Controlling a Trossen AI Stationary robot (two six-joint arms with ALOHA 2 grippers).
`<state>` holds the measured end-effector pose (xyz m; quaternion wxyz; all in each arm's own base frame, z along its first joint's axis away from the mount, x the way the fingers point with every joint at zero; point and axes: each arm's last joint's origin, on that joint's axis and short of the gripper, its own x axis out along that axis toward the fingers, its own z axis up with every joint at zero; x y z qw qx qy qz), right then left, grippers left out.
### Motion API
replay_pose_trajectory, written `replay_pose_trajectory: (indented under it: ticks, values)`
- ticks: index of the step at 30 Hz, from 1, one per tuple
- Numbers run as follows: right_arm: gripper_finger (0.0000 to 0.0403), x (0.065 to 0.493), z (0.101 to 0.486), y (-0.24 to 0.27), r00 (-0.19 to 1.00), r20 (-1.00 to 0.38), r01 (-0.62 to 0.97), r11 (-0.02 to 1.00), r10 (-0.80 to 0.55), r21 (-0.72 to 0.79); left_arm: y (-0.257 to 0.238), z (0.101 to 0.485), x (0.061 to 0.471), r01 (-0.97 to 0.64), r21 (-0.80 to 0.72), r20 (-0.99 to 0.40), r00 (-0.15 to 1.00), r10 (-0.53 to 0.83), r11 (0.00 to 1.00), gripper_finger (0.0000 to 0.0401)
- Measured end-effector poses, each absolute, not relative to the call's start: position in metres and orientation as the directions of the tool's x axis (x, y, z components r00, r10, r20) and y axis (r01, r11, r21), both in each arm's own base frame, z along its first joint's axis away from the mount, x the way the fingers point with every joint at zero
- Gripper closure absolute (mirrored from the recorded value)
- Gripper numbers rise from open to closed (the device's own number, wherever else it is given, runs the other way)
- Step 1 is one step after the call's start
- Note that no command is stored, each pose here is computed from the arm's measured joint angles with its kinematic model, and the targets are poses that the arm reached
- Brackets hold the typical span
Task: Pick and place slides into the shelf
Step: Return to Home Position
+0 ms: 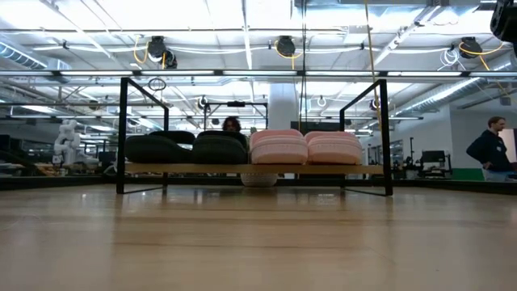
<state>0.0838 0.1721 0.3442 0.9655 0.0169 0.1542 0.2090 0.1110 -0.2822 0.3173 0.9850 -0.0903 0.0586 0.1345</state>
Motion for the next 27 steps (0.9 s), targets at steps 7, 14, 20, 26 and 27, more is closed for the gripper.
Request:
replay_pose_trajectory:
  ticks: [7, 14, 20, 26, 27]
  values:
    - [0.0259, 0.086, 0.328, 0.166, 0.884, -0.215, -0.405, 0.91, 0.415, 0.091, -0.275, 0.294, 0.145, -0.37, -0.186, -0.186, 0.923, 0.337, 0.91, 0.0256]
    - [0.0259, 0.102, 0.305, 0.151, 0.923, -0.207, -0.315, 0.946, 0.325, 0.078, -0.256, 0.279, 0.186, -0.463, -0.103, -0.256, 0.867, 0.427, 0.88, 0.0256]
    - [0.0259, 0.111, 0.312, 0.13, 0.915, -0.181, -0.354, 0.933, 0.36, 0.068, -0.229, 0.285, 0.199, -0.508, -0.05, -0.246, 0.841, 0.482, 0.86, 0.0256]
    - [0.0259, 0.107, 0.321, 0.108, 0.917, -0.147, -0.373, 0.928, 0.371, 0.013, -0.197, 0.279, 0.206, -0.532, -0.086, -0.244, 0.831, 0.5, 0.842, 0.0256]
    - [0.0259, 0.105, 0.322, 0.104, 0.92, -0.144, -0.367, 0.93, 0.364, 0.008, -0.192, 0.277, 0.21, -0.516, -0.093, -0.259, 0.838, 0.48, 0.852, 0.0256]
